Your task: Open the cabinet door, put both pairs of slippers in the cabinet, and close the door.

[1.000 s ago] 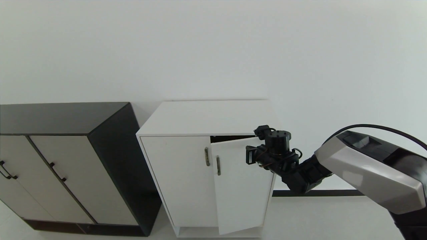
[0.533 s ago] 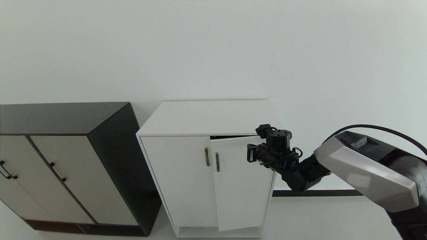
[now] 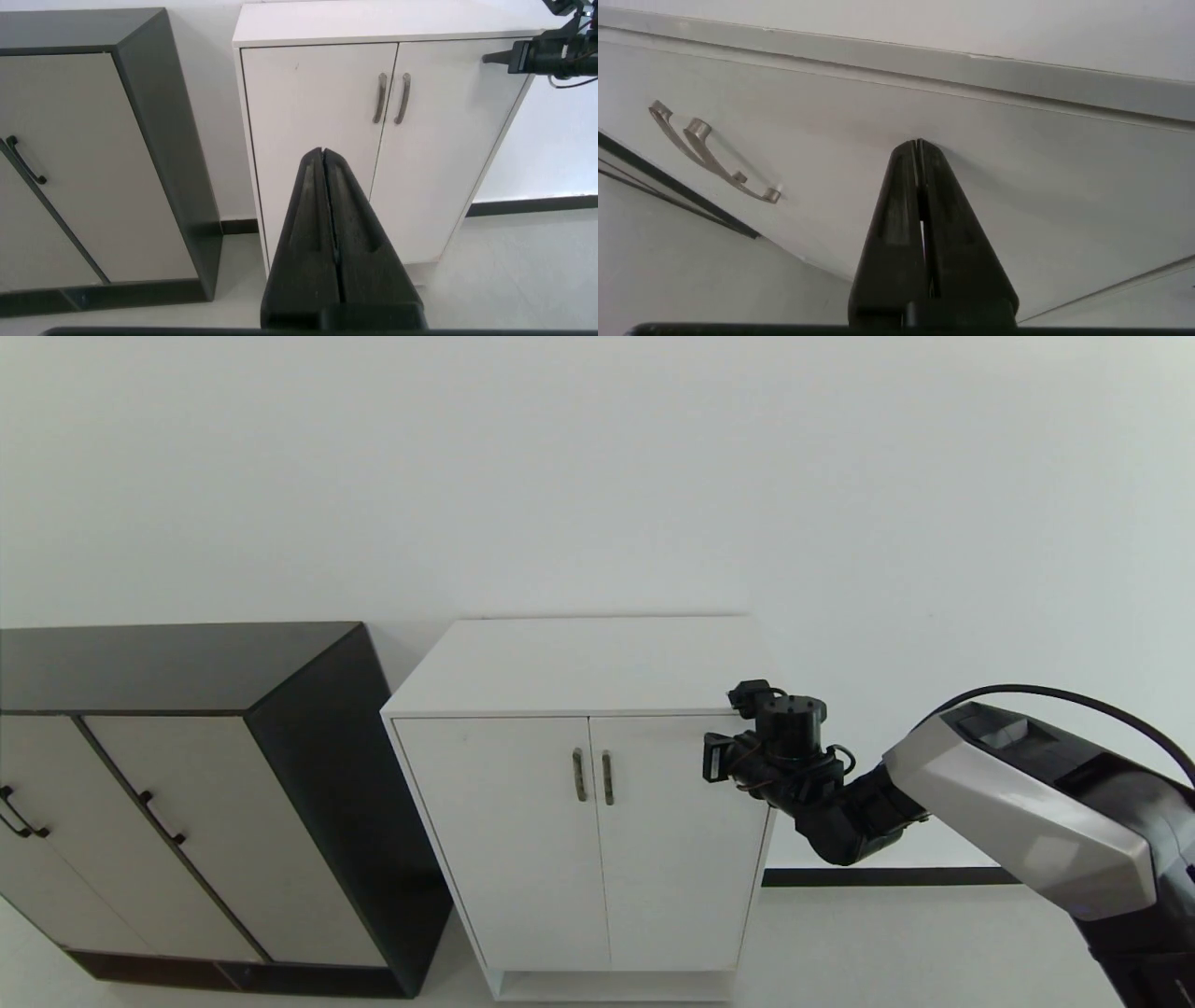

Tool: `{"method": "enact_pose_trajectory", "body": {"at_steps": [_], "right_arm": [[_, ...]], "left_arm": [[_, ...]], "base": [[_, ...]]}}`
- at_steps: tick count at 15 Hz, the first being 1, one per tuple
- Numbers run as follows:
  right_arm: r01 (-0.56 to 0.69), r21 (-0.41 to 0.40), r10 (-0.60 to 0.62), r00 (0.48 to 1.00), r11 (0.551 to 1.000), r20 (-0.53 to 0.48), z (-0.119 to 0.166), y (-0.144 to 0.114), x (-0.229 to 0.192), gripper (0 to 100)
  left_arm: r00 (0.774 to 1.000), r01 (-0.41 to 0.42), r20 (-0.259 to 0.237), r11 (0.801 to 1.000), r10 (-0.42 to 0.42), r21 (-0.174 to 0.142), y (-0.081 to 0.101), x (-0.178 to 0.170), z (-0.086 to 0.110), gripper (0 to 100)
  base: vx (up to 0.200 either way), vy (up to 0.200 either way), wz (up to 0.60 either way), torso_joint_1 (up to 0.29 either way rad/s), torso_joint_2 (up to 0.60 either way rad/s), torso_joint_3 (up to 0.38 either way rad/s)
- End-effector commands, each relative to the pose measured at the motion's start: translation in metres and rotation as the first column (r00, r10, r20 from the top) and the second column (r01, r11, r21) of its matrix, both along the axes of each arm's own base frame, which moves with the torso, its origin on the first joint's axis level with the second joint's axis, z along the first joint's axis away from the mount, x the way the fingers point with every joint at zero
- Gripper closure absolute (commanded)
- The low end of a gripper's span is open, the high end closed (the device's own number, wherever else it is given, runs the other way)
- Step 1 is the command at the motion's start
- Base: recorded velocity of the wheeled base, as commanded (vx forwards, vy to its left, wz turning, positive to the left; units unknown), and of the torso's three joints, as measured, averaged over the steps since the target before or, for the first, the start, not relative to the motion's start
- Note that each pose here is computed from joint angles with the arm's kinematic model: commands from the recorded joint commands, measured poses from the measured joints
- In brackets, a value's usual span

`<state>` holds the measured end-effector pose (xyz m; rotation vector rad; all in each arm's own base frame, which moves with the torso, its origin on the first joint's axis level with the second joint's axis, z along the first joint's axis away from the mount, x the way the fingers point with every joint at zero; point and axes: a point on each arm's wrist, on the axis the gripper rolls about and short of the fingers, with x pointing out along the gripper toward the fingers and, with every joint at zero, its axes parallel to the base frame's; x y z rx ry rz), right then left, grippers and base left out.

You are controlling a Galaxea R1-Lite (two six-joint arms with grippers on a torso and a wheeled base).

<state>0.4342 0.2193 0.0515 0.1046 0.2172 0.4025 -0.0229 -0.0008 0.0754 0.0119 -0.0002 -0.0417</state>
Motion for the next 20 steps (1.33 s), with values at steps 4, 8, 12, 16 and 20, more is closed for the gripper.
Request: {"method": "enact_pose_trajectory", "body": {"at_steps": [4, 8, 12, 16, 20], "right_arm": [[0.005, 0.007, -0.005, 1.0, 1.0, 0.014, 0.0, 0.0, 0.006, 100], [0.006, 0.005, -0.006, 1.0, 1.0, 0.014, 0.01, 0.0, 0.006, 100], [-0.05, 0.003, 0.05, 0.999, 0.999, 0.012, 0.054, -0.001, -0.055, 100], [0.002, -0.005, -0.001, 0.997, 1.0, 0.072, 0.117, -0.051, -0.154, 100], [0.153, -0.027, -0.15, 0.986, 0.988, 0.076, 0.123, -0.122, -0.244, 100]], "left_arm": [[1.0, 0.0, -0.002, 1.0, 0.0, 0.0, 0.0, 0.0, 0.0, 100], [1.0, 0.0, -0.002, 1.0, 0.0, 0.0, 0.0, 0.0, 0.0, 100], [1.0, 0.0, -0.002, 1.0, 0.0, 0.0, 0.0, 0.0, 0.0, 100], [1.0, 0.0, -0.002, 1.0, 0.0, 0.0, 0.0, 0.0, 0.0, 100], [1.0, -0.005, 0.0, 1.0, 0.005, -0.004, 0.0, 0.0, 0.0, 100]], "base": [[0.0, 0.0, 0.0, 0.0, 0.0, 0.0], [0.0, 0.0, 0.0, 0.0, 0.0, 0.0], [0.0, 0.0, 0.0, 0.0, 0.0, 0.0], [0.0, 0.0, 0.0, 0.0, 0.0, 0.0], [0.0, 0.0, 0.0, 0.0, 0.0, 0.0]]}}
